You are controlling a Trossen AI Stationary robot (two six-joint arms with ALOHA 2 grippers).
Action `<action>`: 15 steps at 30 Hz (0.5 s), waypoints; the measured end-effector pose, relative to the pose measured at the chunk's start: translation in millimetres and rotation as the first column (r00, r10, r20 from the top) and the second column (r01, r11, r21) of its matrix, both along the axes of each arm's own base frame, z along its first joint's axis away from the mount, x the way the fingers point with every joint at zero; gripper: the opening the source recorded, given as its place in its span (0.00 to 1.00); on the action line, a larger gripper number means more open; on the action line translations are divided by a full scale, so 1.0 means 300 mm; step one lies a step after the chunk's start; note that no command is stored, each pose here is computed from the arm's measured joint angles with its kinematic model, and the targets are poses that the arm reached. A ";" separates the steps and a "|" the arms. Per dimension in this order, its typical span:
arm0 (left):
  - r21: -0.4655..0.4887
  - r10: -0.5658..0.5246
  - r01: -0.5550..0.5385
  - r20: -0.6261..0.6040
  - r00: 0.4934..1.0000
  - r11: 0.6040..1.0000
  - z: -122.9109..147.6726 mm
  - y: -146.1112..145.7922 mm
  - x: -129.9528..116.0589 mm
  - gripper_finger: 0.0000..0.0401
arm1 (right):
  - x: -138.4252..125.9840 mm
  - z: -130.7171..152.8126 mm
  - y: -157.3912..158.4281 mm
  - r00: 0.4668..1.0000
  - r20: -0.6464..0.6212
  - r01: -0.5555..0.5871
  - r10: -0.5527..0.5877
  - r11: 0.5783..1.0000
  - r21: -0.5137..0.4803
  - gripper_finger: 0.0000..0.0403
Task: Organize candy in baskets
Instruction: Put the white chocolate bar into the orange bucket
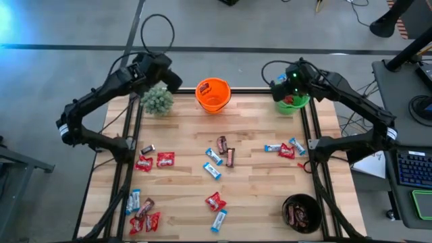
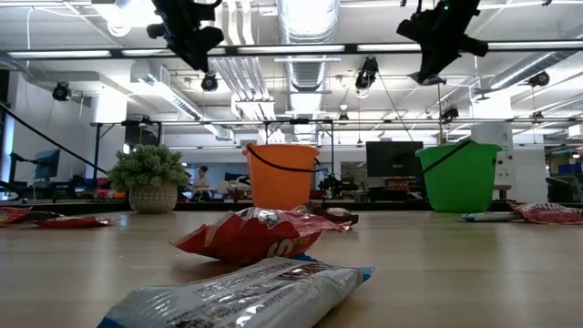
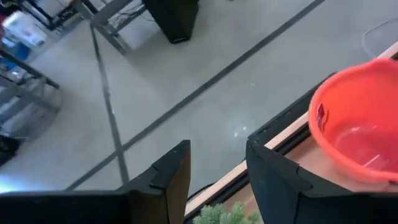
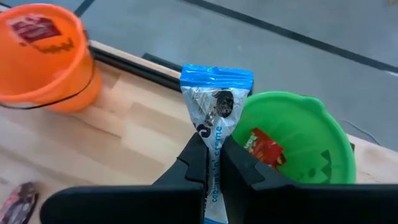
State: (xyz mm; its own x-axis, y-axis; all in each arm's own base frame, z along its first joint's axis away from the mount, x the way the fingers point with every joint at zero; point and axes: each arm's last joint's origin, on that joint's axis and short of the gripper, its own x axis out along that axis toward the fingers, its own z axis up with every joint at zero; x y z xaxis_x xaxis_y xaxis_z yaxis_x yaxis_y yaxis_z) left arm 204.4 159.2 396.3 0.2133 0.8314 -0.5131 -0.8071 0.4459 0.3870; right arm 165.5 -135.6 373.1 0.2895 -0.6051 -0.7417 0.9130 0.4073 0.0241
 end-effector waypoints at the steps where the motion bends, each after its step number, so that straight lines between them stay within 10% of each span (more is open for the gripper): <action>1: -0.004 -0.007 0.007 0.019 1.000 1.000 0.001 0.010 0.000 0.34 | -0.001 -0.003 -0.008 1.000 0.001 0.016 -0.016 1.000 0.005 0.03; 15: -0.048 -0.056 0.056 -0.009 0.998 0.997 -0.055 0.124 0.031 0.34 | 0.095 -0.032 -0.135 0.976 0.207 -0.074 0.065 0.997 0.035 0.03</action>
State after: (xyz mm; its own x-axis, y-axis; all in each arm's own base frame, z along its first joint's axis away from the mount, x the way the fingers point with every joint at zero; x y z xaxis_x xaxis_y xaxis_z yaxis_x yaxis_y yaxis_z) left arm 213.8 196.3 379.7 0.2534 0.7926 -0.5546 -0.7766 0.5085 0.3720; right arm 194.0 -176.2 363.6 0.4788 -0.5476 -0.6862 0.8562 0.4641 0.2270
